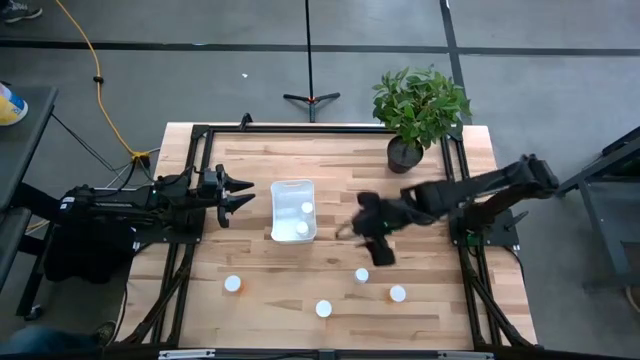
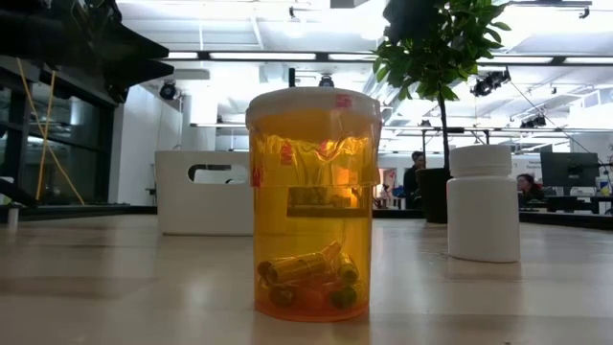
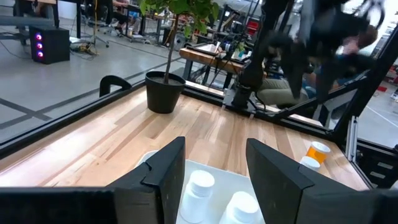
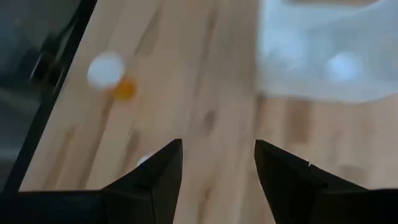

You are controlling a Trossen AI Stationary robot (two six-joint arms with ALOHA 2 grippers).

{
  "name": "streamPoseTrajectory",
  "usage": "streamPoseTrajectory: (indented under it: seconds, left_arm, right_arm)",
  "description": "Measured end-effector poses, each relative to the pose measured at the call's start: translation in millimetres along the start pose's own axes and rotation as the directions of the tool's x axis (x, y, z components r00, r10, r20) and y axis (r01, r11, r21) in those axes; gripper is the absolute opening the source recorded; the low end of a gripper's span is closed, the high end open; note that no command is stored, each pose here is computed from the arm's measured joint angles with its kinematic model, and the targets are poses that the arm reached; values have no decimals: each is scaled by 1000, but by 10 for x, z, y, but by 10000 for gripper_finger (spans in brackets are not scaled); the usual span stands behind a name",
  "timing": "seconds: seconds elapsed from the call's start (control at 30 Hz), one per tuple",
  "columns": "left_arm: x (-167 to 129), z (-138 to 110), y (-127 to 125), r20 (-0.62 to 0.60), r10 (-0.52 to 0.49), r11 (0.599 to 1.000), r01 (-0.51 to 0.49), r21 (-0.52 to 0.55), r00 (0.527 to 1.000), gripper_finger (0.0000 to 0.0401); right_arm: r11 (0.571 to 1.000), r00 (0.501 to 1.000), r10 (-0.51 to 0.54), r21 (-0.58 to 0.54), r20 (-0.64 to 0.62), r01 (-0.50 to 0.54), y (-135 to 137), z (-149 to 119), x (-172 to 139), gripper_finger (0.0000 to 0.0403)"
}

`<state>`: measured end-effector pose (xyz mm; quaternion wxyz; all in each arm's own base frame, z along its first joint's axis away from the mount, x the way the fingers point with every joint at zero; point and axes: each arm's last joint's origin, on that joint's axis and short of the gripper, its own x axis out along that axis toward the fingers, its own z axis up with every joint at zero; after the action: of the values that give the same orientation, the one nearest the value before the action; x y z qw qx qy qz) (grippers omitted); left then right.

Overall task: Pick and place pill bottles into a basket
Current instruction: Put the white pill bottle into the white bin

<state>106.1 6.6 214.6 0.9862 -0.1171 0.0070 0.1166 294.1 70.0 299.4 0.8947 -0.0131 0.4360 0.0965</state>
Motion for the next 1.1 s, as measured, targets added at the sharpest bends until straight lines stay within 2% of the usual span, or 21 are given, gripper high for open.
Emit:
streamPoseTrajectory:
  seconds: [0.2, 0.33, 0.47, 0.83, 1.1]
  left_arm:
    - [0, 1, 0, 0, 0, 1000, 0, 0, 1000, 205]
    - [0, 0, 0, 0, 0, 1000, 0, 0, 1000, 205]
    - [0, -2, 0, -2, 0, 1000, 0, 0, 1000, 205]
    - [0, -28, 7, -29, 7, 1000, -7, 4, 1000, 205]
    - [-1, -39, 10, -39, 10, 1000, -10, 6, 999, 205]
  right_arm:
    - [998, 997, 56, 15, -56, -56, 198, -317, 277, 214]
    - [995, 996, 93, 45, 8, -94, 278, -355, 385, 258]
    - [990, 989, 134, 26, 56, -136, 352, -379, 432, 292]
    - [991, 989, 130, -38, 67, -128, 477, -596, 669, 298]
    - [992, 992, 121, -34, -17, -122, 480, -694, 922, 298]
